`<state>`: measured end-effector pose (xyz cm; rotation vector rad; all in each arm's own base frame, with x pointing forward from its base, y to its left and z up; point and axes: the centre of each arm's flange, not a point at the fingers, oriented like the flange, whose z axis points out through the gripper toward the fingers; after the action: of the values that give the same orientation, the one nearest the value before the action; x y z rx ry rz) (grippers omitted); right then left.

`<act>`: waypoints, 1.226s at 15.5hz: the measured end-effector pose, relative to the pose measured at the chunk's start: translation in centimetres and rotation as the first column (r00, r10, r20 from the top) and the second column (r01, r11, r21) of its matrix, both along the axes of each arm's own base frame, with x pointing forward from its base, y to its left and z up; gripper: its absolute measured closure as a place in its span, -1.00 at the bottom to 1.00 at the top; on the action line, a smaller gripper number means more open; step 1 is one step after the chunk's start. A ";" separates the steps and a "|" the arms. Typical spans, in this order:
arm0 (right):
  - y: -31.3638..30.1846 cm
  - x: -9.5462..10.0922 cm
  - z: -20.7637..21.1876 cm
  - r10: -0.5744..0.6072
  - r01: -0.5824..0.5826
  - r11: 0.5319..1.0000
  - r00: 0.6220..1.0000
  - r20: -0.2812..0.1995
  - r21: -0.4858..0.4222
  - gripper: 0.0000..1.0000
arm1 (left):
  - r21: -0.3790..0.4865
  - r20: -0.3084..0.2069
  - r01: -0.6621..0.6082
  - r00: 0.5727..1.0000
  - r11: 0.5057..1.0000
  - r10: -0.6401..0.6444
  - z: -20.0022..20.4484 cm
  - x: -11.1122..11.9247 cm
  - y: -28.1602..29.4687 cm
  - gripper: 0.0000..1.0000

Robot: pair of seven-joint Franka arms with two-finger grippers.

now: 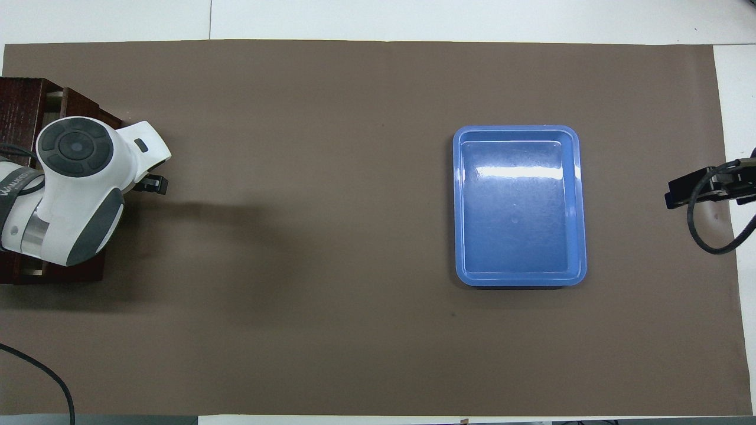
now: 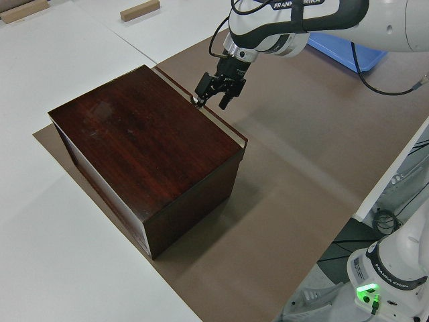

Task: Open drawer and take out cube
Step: 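Pull the drawer open with the left gripper, away from the box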

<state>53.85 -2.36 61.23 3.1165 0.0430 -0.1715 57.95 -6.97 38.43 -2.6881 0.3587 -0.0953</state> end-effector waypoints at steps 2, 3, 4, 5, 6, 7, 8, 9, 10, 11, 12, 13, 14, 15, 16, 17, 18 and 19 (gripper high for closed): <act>0.0 0.0 0.0 0.000 0.000 1.000 1.000 0.000 0.000 -1.00 | 0.001 -0.003 0.023 1.000 1.000 -0.023 0.0 -0.4 -2.1 -1.00; 0.0 0.0 0.0 0.000 0.000 1.000 1.000 0.000 0.000 -1.00 | 0.003 -0.006 0.035 0.999 0.999 -0.035 -0.1 -0.6 -3.1 -1.00; 0.0 0.0 0.0 0.000 0.000 1.000 1.000 0.000 0.000 -1.00 | 0.004 -0.008 0.047 0.999 0.999 -0.047 -0.1 -0.8 -3.9 -1.00; 0.0 0.0 0.0 0.000 0.000 1.000 1.000 0.000 0.000 -1.00 | 0.004 -0.010 0.058 0.998 0.998 -0.058 -0.1 -0.9 -4.6 -1.00; 0.0 0.0 0.0 0.000 0.000 1.000 1.000 0.000 0.000 -1.00 | 0.005 -0.013 0.068 0.998 0.998 -0.068 -0.1 -1.1 -5.3 -1.00; 0.0 0.0 0.0 0.000 0.000 1.000 1.000 0.000 0.000 -1.00 | 0.006 -0.015 0.076 0.997 0.997 -0.076 -0.2 -1.3 -5.8 -1.00; 0.0 0.0 0.0 0.000 0.000 1.000 1.000 0.000 0.000 -1.00 | 0.006 -0.017 0.084 0.996 0.996 -0.084 -0.2 -1.4 -6.3 -1.00; 0.0 0.0 0.0 0.000 0.000 1.000 1.000 0.000 0.000 -1.00 | 0.006 -0.019 0.090 0.996 0.996 -0.090 -0.2 -1.5 -6.8 -1.00; 0.0 0.0 0.0 0.000 0.000 1.000 1.000 0.000 0.000 -1.00 | 0.004 -0.022 0.095 0.995 0.995 -0.095 -0.2 -1.7 -7.2 -1.00; 0.0 0.0 0.0 0.000 0.000 1.000 1.000 0.000 0.000 -1.00 | 0.003 -0.025 0.097 0.995 0.995 -0.097 -0.2 -1.8 -7.6 -1.00; 0.0 0.0 0.0 0.000 0.000 1.000 1.000 0.000 0.000 -1.00 | 0.000 -0.027 0.098 0.995 0.995 -0.098 -0.2 -1.9 -7.9 -1.00; 0.0 0.0 0.0 0.000 0.000 1.000 1.000 0.000 0.000 -1.00 | -0.003 -0.027 0.098 0.995 0.995 -0.098 -0.2 -2.0 -8.2 -1.00; 0.0 0.0 0.0 0.000 0.000 1.000 1.000 0.000 0.000 -1.00 | -0.005 -0.027 0.098 0.995 0.995 -0.098 -0.2 -2.1 -8.5 -1.00; 0.0 0.0 0.0 0.000 0.000 1.000 1.000 0.000 0.000 -1.00 | -0.006 -0.026 0.099 0.995 0.995 -0.099 -0.3 -2.2 -8.8 -1.00; 0.0 0.0 0.0 0.000 0.000 1.000 1.000 0.000 0.000 -1.00 | -0.007 -0.026 0.099 0.995 0.995 -0.099 -0.2 -2.2 -8.9 -1.00; 0.0 0.0 0.0 0.000 0.000 1.000 1.000 0.000 0.000 -1.00 | -0.008 -0.026 0.099 0.995 0.995 -0.099 -0.2 -2.2 -8.9 -1.00; 0.0 0.0 0.0 0.000 0.000 1.000 1.000 0.000 0.000 -1.00 | -0.008 -0.025 0.099 0.995 0.995 -0.099 -0.2 -2.2 -8.9 -1.00; 0.0 0.0 0.0 0.000 0.000 1.000 1.000 0.000 0.000 -1.00 | -0.009 -0.026 0.096 0.995 0.995 -0.096 -0.1 -2.2 -8.9 -1.00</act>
<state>53.85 -2.36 61.23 3.1165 0.0435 -0.1715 55.77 -15.88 38.32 -2.6812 0.4969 -0.0892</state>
